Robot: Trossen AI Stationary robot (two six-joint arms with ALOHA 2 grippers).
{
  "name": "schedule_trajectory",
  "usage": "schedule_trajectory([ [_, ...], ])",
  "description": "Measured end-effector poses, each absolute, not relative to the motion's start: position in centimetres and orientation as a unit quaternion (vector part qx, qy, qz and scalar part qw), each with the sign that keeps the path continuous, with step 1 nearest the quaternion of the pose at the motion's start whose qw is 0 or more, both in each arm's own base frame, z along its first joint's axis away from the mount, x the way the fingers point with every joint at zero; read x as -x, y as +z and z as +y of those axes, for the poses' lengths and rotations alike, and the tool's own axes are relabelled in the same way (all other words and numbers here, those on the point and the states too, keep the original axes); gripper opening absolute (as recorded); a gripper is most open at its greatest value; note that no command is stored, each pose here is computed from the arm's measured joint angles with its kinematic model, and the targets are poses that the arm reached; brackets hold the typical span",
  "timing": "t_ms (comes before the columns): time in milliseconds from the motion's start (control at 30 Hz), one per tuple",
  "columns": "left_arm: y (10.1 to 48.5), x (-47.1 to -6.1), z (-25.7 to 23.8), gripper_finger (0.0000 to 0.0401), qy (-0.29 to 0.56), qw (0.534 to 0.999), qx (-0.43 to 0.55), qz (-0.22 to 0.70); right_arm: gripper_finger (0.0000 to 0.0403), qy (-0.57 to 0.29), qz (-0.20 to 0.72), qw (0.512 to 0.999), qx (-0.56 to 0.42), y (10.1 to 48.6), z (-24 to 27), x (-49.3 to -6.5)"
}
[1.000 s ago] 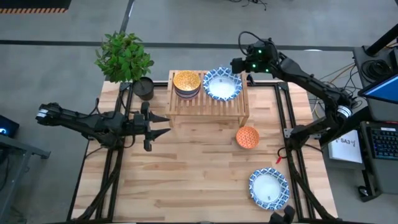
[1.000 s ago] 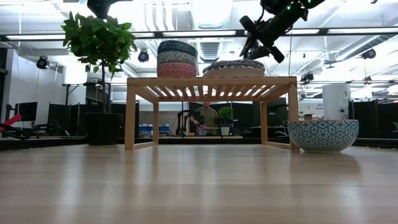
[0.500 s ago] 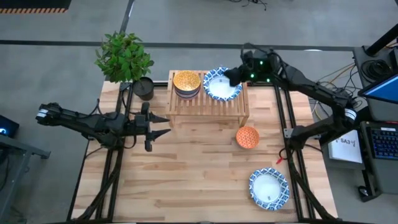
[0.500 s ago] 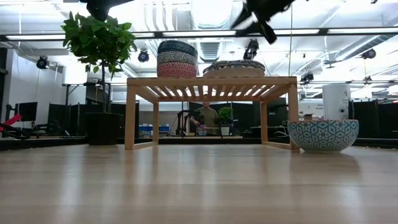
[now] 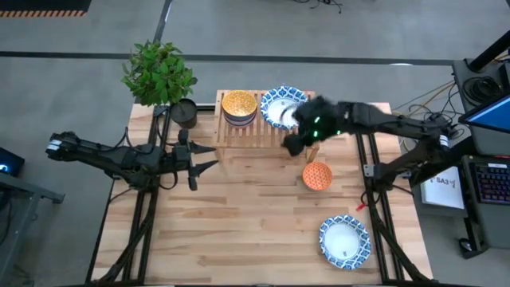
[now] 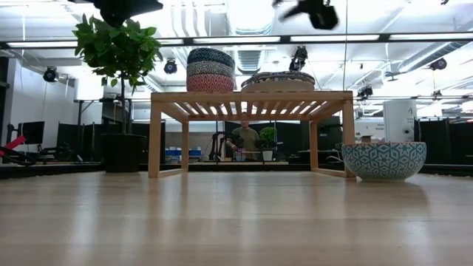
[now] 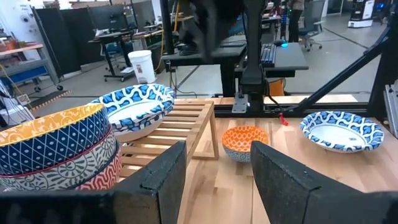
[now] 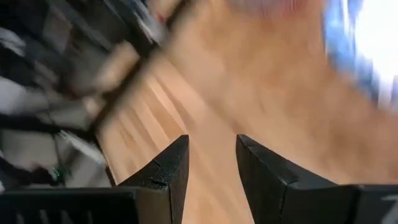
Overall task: Place and stack bowls onto a shelf
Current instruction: Stack the orange bowl on top of the yellow bowl on the shelf
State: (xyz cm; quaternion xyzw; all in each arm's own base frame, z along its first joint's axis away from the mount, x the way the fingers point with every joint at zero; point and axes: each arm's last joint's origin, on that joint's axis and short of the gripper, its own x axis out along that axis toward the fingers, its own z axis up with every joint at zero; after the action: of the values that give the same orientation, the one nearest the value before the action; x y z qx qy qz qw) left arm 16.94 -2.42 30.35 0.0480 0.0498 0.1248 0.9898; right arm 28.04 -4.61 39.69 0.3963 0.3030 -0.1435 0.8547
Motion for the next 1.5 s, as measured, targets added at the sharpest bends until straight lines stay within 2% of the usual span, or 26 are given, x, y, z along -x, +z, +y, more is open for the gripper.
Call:
schedule_trajectory([
  [100, 30.3, -16.9, -2.4, 0.0162, 0.125, 0.990, -0.049, 0.051, 0.0121, -0.175, 0.404, 0.794, -0.419, 37.4, -2.9, -28.1],
  [300, 30.3, -16.9, -2.4, 0.0162, 0.125, 0.990, -0.050, 0.052, 0.0121, -0.283, 0.590, 0.634, -0.412, 33.2, 0.1, -27.2],
  [400, 30.3, -16.9, -2.4, 0.0162, 0.125, 0.989, -0.051, 0.054, 0.0121, -0.325, 0.638, 0.592, -0.370, 31.3, 1.0, -27.6],
  [567, 30.2, -16.9, -2.4, 0.0162, 0.125, 0.989, -0.052, 0.057, 0.0121, -0.298, 0.690, 0.586, -0.302, 28.6, 2.0, -29.5],
  [1067, 30.1, -16.9, -2.4, 0.0162, 0.124, 0.989, -0.054, 0.062, 0.0157, -0.292, 0.731, 0.571, -0.232, 22.4, 2.3, -33.4],
  [1333, 30.1, -16.9, -2.4, 0.0162, 0.124, 0.989, -0.054, 0.064, 0.0147, -0.326, 0.743, 0.557, -0.179, 19.3, 2.0, -34.5],
  [1500, 30.1, -16.9, -2.4, 0.0162, 0.124, 0.989, -0.054, 0.064, 0.0130, -0.334, 0.760, 0.532, -0.164, 17.0, 2.1, -35.0],
])
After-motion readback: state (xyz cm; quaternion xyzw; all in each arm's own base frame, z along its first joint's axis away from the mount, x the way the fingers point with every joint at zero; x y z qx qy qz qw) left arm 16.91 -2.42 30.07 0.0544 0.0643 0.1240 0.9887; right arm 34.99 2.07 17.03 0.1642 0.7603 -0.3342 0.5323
